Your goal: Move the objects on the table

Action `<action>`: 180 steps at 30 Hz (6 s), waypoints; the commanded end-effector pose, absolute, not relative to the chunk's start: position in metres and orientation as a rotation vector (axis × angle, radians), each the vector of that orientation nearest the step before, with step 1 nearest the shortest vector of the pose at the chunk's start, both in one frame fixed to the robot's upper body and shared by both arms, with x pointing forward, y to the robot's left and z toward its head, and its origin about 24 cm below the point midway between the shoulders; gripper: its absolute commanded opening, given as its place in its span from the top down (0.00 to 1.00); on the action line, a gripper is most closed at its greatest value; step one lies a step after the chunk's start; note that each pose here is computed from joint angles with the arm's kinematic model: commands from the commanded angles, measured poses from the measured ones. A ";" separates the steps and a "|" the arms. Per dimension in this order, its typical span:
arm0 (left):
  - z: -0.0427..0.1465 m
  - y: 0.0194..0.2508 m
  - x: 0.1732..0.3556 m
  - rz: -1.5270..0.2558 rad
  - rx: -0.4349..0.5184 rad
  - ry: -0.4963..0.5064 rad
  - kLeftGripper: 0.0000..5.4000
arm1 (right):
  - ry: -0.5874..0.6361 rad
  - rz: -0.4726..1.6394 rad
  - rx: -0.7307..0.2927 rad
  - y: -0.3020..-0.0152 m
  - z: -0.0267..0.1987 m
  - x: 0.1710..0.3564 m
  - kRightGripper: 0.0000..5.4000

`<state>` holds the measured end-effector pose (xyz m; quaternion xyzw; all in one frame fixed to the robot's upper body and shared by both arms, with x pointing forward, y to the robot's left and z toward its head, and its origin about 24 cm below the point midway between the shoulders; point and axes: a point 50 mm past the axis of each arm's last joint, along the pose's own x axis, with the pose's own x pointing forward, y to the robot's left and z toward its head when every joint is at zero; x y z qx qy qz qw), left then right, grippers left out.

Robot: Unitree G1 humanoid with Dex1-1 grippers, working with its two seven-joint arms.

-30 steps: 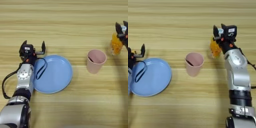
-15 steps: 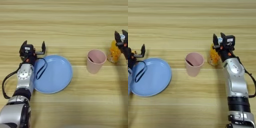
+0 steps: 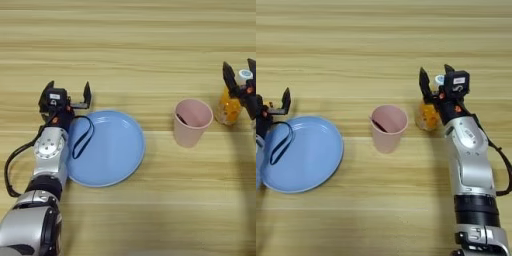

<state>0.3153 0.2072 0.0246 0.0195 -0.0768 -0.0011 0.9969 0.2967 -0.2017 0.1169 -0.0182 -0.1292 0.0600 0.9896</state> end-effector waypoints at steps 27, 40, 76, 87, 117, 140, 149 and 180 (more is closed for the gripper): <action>0.043 0.209 0.314 -0.109 0.061 -0.282 0.00 | -0.393 -0.574 -0.003 -0.301 0.123 0.289 0.00; 0.043 0.169 0.284 -0.515 0.115 -0.332 0.00 | -0.151 -0.701 -0.077 -0.316 0.066 0.308 0.00; 0.032 0.081 0.237 -1.067 0.121 -0.156 0.00 | -0.090 -0.490 -0.130 -0.280 0.050 0.325 0.00; 0.037 0.071 0.250 -1.048 0.132 -0.144 0.00 | -0.104 -0.492 -0.124 -0.276 0.050 0.326 0.00; 0.028 0.036 0.249 -1.138 0.134 -0.109 0.00 | -0.128 -0.490 -0.106 -0.269 0.051 0.327 0.00; 0.028 0.018 0.269 -1.081 0.119 -0.110 0.00 | -0.133 -0.483 -0.103 -0.267 0.052 0.326 0.00; 0.025 0.009 0.262 -1.126 0.119 -0.109 0.00 | -0.133 -0.483 -0.099 -0.265 0.051 0.327 0.00; 0.022 -0.003 0.273 -1.108 0.091 -0.090 0.04 | -0.134 -0.484 -0.095 -0.264 0.051 0.327 0.00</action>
